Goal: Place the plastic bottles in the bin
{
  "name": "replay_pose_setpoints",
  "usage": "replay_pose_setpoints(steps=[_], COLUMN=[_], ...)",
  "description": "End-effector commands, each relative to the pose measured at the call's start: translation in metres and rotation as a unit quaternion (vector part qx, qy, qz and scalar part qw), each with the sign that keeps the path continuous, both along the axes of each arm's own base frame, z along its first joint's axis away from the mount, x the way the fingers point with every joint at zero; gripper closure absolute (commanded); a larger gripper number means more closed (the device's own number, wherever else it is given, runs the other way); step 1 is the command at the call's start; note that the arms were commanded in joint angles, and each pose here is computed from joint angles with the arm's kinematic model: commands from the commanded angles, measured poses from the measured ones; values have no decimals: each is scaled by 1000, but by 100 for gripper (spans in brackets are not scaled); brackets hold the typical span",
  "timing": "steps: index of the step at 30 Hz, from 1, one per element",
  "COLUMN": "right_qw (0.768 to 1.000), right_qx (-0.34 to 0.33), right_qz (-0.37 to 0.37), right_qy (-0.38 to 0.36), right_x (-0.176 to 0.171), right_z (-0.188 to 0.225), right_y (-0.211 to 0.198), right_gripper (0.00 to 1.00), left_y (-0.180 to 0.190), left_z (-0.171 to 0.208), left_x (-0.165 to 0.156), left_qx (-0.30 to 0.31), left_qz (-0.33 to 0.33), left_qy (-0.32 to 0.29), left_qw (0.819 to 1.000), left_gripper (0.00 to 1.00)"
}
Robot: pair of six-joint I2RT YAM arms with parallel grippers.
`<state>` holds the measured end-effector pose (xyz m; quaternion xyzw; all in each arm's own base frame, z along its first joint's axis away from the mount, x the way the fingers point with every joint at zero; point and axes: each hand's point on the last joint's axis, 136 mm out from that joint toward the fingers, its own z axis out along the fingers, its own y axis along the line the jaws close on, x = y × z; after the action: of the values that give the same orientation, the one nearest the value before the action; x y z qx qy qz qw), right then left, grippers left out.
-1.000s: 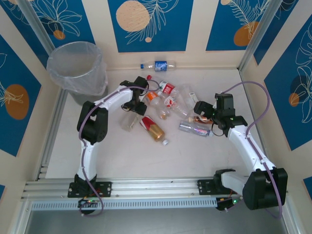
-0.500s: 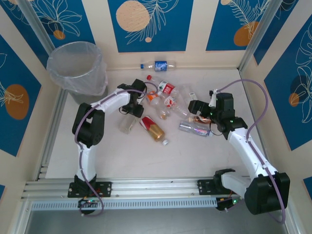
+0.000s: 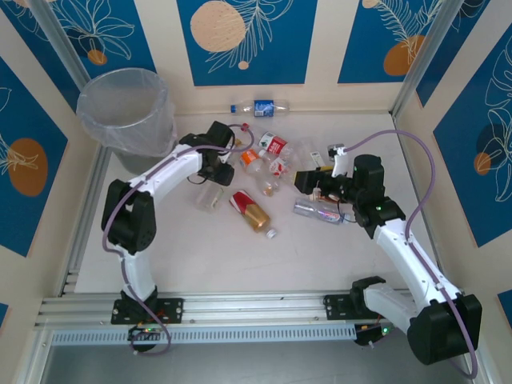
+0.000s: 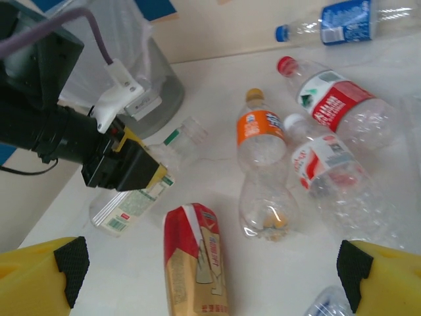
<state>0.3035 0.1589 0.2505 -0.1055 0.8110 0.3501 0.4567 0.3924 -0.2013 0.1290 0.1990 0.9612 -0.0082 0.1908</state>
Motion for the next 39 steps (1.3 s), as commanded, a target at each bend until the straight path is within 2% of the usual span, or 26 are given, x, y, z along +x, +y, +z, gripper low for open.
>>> replay_pose_setpoints(steps=[1, 8, 13, 17, 21, 24, 28, 33, 39], right_qw=[998, 995, 999, 998, 998, 998, 996, 995, 995], right_qx=[6, 15, 43, 57, 47, 50, 62, 67, 66], right_qz=[55, 72, -10, 19, 13, 12, 12, 19, 35], right_qy=[-37, -69, -25, -30, -35, -40, -57, -68, -59], right_x=[-13, -13, 5, 0, 4, 8, 11, 9, -1], right_z=[7, 21, 34, 43, 40, 41, 54, 66, 66], right_y=[16, 22, 7, 18, 21, 23, 25, 27, 30], right_gripper=[1, 1, 1, 1, 1, 1, 1, 1, 1], left_y=[-8, 7, 17, 21, 26, 25, 36, 75, 132], left_z=[40, 97, 144, 180, 215, 246, 287, 329, 370], left_x=[-1, 8, 11, 12, 16, 22, 36, 63, 95], left_qx=[-41, -62, -90, -115, -130, -155, -178, -207, -196], left_qz=[-4, 48, 73, 77, 79, 61, 75, 114, 166], left_qy=[-46, -142, -213, -251, -287, -320, -363, -408, -470], left_qw=[998, 987, 970, 958, 946, 932, 912, 882, 845], left_gripper=[59, 58, 56, 54, 54, 53, 54, 54, 54])
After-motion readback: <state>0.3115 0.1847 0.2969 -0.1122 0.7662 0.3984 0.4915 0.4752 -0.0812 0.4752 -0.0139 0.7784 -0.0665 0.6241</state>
